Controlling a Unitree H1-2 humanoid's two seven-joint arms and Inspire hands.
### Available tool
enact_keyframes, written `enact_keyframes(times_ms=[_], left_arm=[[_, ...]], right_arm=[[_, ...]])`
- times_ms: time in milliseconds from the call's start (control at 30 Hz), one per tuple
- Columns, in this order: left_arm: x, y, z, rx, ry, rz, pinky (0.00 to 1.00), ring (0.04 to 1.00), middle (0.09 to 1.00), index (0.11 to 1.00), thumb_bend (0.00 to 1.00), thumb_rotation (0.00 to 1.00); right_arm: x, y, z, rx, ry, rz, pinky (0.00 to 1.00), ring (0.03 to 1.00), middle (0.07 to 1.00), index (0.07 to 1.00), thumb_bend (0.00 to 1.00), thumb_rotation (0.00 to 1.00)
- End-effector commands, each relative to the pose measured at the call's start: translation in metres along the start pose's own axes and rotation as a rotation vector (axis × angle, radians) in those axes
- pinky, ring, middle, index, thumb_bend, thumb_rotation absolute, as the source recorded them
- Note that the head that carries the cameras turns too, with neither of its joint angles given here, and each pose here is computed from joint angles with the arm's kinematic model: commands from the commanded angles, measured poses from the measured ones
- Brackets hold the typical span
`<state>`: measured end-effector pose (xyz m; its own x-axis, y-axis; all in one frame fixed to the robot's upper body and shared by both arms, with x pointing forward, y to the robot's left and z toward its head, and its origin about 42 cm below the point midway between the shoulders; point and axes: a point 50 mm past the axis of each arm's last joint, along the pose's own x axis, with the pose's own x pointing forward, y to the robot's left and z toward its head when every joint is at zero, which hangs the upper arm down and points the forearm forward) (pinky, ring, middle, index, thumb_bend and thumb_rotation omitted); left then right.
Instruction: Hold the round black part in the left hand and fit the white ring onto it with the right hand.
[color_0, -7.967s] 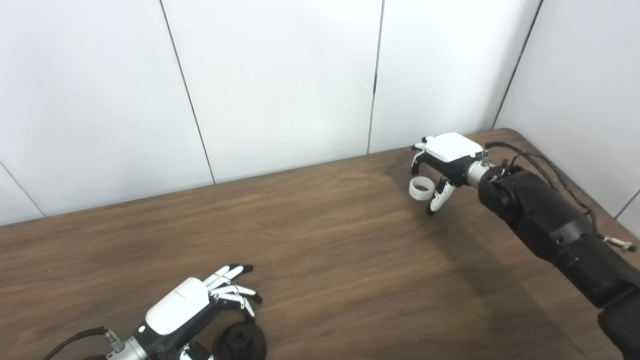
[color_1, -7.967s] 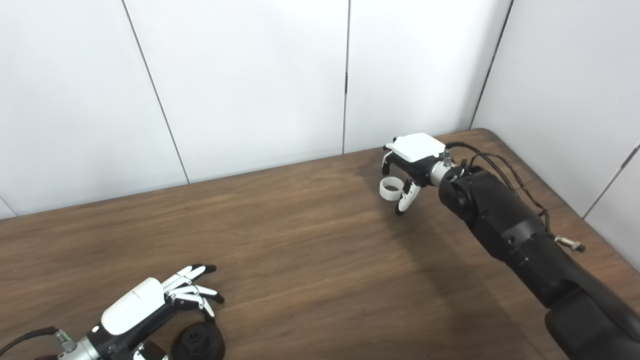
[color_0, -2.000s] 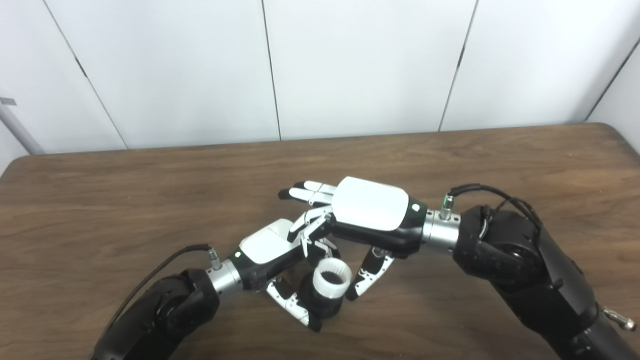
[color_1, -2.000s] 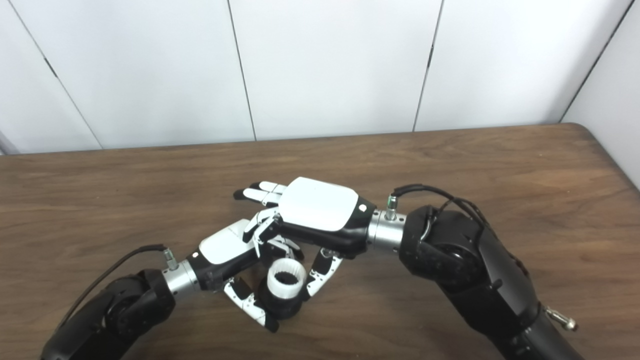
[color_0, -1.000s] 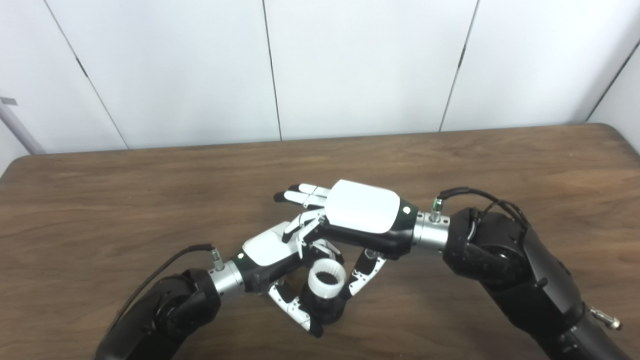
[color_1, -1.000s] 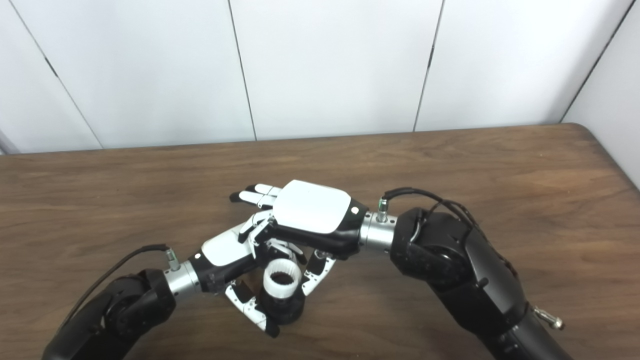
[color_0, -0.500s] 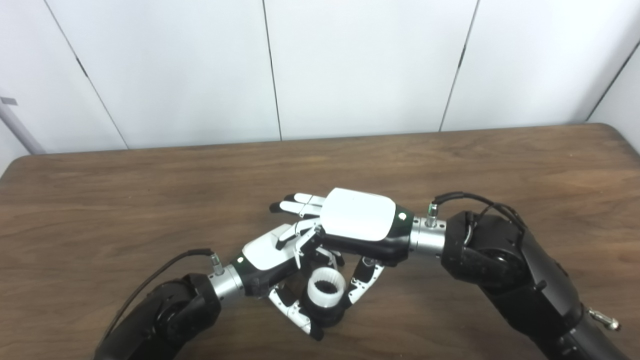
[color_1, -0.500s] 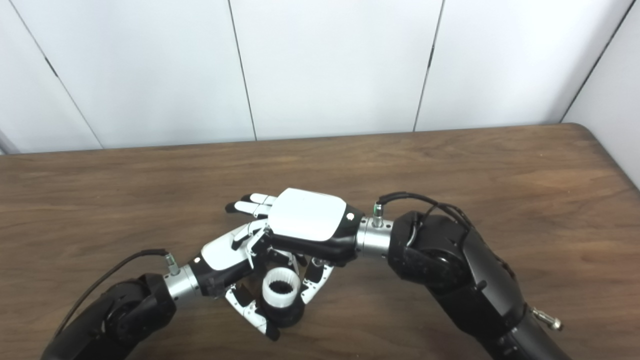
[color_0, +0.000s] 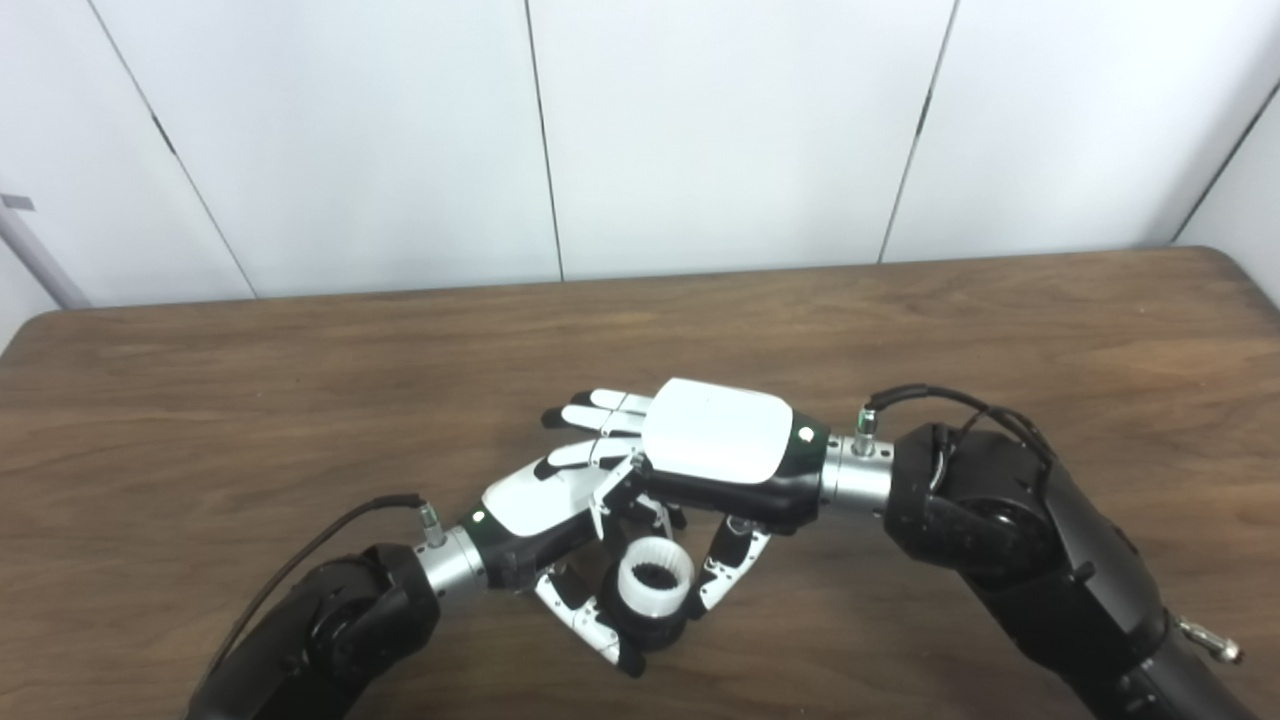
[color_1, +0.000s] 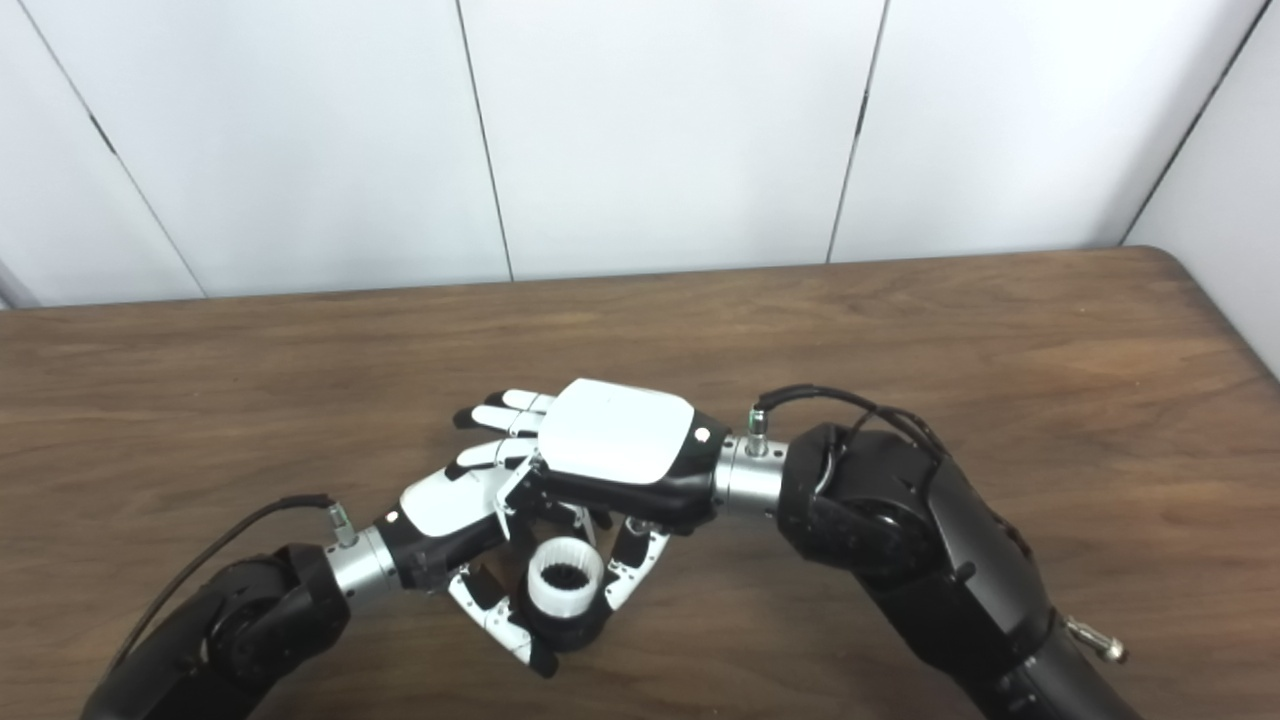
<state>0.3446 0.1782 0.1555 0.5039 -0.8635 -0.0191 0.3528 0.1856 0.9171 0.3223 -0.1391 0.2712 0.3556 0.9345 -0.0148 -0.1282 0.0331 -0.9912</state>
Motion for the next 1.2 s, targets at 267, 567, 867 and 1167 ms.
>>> enact_keyframes(times_ms=[267,567,867,1167], left_arm=[[0.003,0.018,0.006,0.02,-0.037,0.021,1.0,0.976,0.762,0.481,0.52,0.06],[0.005,0.021,0.009,0.019,-0.038,0.009,1.0,0.992,0.774,0.481,0.52,0.06],[0.006,0.022,0.009,0.026,-0.042,0.022,1.0,1.0,0.782,0.482,0.52,0.06],[0.004,0.023,0.004,0.026,-0.032,0.047,1.0,0.915,0.753,0.481,0.52,0.06]], right_arm=[[0.005,-0.025,-0.001,-0.081,0.008,-0.075,1.0,1.0,0.891,0.48,0.53,0.14],[0.009,-0.026,-0.003,-0.079,0.008,-0.074,1.0,1.0,0.878,0.479,0.53,0.14],[0.013,-0.019,0.002,-0.084,0.0,-0.07,1.0,1.0,0.886,0.48,0.53,0.14],[0.008,-0.016,0.004,-0.064,-0.01,-0.067,1.0,1.0,0.881,0.479,0.53,0.14]])
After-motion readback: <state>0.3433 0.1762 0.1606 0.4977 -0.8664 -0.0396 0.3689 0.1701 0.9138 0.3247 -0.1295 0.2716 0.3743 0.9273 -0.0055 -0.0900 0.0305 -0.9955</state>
